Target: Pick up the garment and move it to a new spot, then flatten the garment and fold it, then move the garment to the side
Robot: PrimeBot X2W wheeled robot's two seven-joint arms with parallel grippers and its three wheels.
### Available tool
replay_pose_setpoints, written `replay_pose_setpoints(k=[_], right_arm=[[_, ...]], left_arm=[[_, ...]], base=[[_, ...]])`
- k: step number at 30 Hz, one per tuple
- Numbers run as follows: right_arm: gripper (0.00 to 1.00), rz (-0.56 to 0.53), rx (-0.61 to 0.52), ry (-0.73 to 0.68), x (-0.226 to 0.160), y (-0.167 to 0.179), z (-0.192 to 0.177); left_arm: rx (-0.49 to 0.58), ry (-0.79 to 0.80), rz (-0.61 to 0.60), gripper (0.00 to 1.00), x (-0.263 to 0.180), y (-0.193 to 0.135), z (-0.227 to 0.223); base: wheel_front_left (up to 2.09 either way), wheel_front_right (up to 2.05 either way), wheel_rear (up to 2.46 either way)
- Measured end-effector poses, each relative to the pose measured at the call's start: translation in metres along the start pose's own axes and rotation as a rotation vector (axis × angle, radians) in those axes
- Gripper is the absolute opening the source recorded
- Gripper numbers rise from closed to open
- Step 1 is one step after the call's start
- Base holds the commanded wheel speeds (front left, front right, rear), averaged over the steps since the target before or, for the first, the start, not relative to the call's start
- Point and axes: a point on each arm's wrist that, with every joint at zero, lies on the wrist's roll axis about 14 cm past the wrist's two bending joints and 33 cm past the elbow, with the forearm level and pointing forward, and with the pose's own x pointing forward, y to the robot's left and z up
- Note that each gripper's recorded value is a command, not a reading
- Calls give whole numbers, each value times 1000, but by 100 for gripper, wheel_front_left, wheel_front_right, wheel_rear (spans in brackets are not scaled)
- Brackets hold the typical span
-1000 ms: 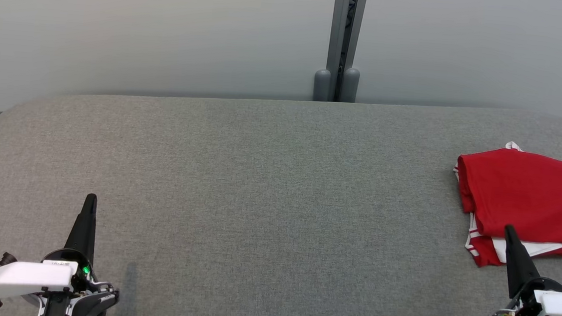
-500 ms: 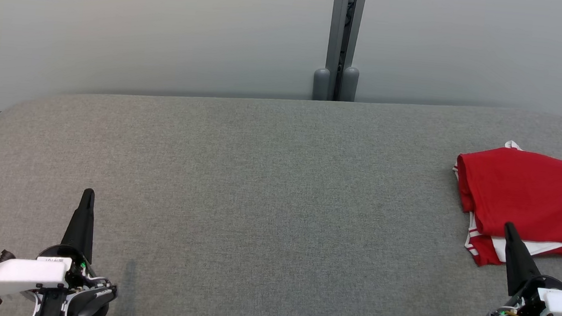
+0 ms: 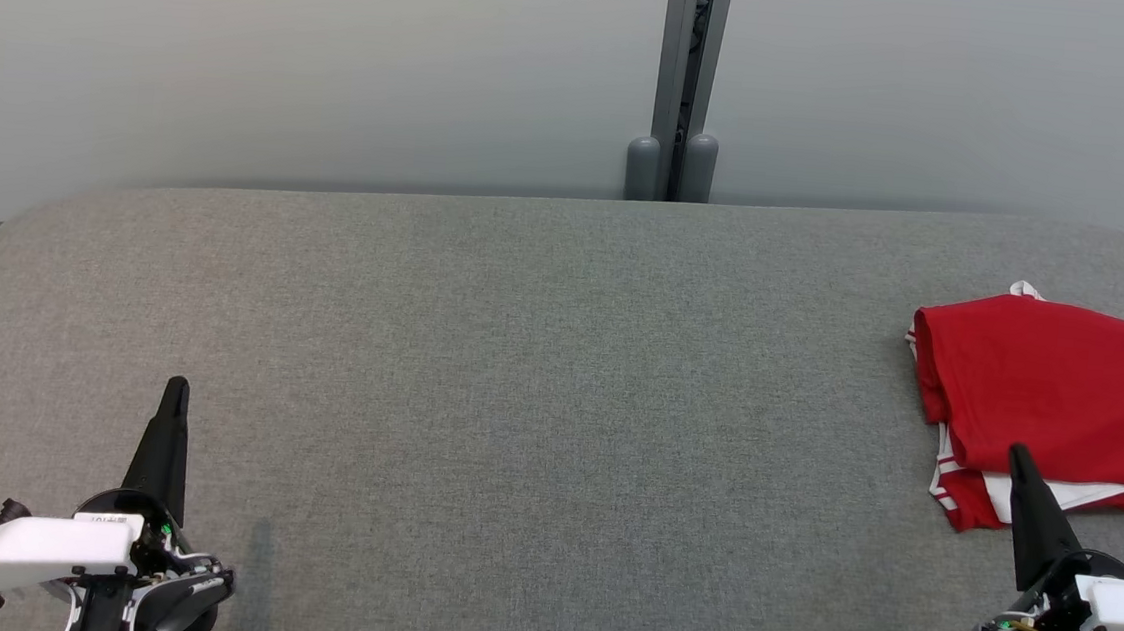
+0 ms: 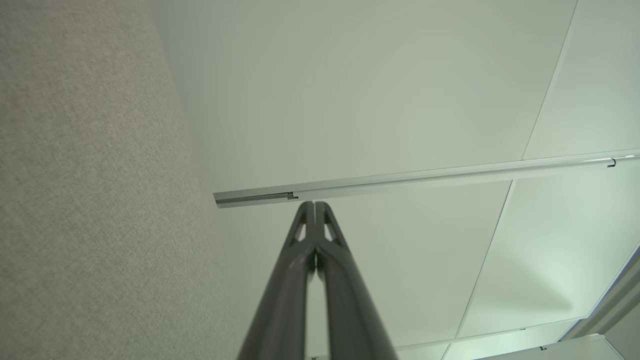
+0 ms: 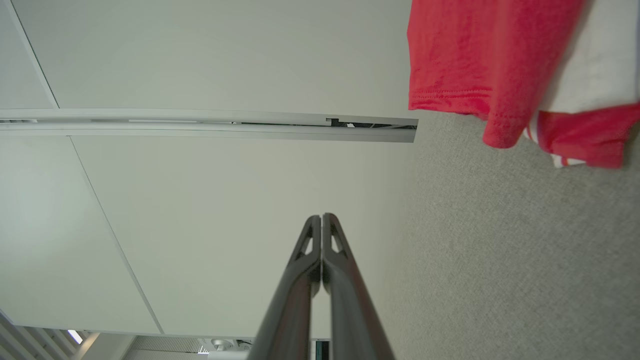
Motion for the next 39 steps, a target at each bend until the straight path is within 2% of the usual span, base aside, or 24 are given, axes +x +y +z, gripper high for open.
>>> replay_pose_setpoints(k=[39], right_arm=[[0, 0, 0, 0, 0, 0, 0]], left_arm=[[0, 0, 0, 0, 0, 0, 0]], base=[[0, 0, 0]])
